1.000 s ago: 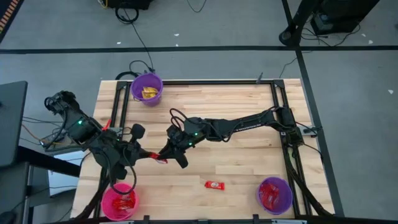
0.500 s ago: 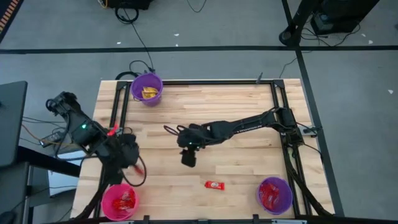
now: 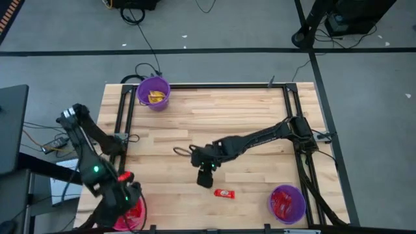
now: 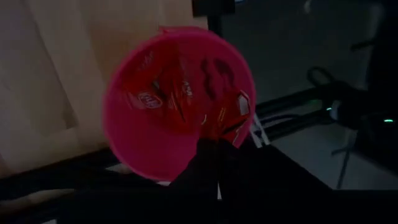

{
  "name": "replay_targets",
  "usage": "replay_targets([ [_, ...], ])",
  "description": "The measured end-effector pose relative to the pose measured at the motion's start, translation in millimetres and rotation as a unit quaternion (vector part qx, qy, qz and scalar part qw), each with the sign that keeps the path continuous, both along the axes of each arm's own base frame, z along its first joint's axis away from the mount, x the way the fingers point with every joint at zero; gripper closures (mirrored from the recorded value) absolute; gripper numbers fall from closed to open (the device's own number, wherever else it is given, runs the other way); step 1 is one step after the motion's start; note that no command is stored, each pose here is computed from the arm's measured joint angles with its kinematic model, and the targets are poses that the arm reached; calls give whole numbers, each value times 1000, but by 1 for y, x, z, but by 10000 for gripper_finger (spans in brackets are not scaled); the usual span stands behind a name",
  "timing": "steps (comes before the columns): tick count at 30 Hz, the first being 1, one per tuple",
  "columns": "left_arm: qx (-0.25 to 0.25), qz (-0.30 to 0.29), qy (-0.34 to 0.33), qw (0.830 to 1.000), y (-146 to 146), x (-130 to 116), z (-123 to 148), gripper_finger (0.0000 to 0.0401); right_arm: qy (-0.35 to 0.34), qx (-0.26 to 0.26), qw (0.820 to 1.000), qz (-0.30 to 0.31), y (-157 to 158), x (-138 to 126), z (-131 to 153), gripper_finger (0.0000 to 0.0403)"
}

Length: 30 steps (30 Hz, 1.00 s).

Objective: Sort candy by brand, put in halloween buckets
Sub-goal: Put the red chocolate into the pink bucket

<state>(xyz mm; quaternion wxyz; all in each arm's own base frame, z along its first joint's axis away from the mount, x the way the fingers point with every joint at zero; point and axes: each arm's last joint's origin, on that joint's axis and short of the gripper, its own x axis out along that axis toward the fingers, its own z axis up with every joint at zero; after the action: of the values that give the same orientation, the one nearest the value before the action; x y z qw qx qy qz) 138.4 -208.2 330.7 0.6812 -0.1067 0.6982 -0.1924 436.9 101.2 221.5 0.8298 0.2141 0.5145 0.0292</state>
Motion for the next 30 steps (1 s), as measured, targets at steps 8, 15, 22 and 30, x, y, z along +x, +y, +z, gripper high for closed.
replay_targets([
  [8, 81, 45, 2, 996, -19, 12, -27, 356, 62, -25, 997, 26, 31, -20, -6, 189],
  [15, 78, 59, 32, 995, -22, 12, -30, 261, 122, -16, 992, 29, 45, -35, -9, 176],
  [22, 80, 52, 2, 995, -19, 15, -23, 219, 165, -38, 984, 58, 67, -53, -17, 158],
  [30, 130, 110, -221, 960, -4, 48, 20, 218, 145, -91, 981, 95, 88, -71, -49, 159],
])
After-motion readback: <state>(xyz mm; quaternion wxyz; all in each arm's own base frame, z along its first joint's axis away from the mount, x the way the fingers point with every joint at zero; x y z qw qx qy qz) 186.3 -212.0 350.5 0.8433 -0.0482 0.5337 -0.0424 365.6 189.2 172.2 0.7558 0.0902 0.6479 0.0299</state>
